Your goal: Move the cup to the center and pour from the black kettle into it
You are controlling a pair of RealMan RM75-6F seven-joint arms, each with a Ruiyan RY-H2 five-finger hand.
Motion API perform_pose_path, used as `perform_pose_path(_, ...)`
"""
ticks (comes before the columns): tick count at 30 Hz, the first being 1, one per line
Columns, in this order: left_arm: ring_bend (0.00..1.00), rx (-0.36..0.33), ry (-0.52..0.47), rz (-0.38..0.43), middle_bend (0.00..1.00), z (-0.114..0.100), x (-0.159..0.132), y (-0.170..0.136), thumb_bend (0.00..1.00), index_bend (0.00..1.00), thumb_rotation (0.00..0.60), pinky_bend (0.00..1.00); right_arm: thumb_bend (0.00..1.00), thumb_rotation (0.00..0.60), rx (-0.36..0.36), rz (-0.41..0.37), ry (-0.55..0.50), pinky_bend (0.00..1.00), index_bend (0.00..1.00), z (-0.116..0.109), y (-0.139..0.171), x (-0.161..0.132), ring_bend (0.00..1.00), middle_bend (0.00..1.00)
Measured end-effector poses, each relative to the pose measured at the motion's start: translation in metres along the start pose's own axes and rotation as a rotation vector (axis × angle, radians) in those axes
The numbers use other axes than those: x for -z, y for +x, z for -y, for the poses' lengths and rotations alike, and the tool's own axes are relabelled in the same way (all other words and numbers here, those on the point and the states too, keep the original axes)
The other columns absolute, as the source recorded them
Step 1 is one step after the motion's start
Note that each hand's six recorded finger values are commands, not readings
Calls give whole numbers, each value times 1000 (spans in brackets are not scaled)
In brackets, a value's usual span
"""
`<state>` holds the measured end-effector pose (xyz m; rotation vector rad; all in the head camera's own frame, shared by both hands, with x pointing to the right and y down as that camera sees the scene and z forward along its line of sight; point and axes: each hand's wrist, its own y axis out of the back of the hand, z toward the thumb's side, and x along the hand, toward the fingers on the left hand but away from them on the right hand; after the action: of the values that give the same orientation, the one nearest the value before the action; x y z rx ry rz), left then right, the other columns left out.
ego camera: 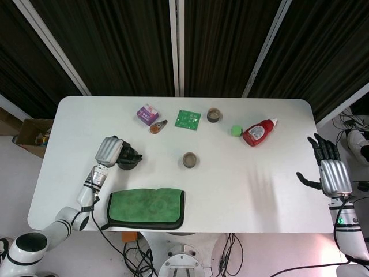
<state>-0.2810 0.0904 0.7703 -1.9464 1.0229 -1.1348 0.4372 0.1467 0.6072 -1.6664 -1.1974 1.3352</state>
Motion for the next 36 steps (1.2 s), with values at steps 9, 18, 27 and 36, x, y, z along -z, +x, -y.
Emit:
perform_pose_path(9,738,-14,32,21,851,-3,-2,0,25,831,214,513,190,600,-1,0,-1,0,0,0,0,0,0,0)
perform_pose_path(18,655,-14,43,22,789,-3,0,0,26,755,181,504,189,600,0,3,-3,0,0,1,0,1,0,0)
perform_pose_path(27,609,-22,44,28,749,-5,-1,1,27,679,177,498,189,600,1,5,-6,0,0,1,1,2,0,0)
perform_pose_path(36,356,-18,33,25,439,-6,0,0,26,292,177,394,190,600,8,10,-7,0,0,-1,2,4,0,0)
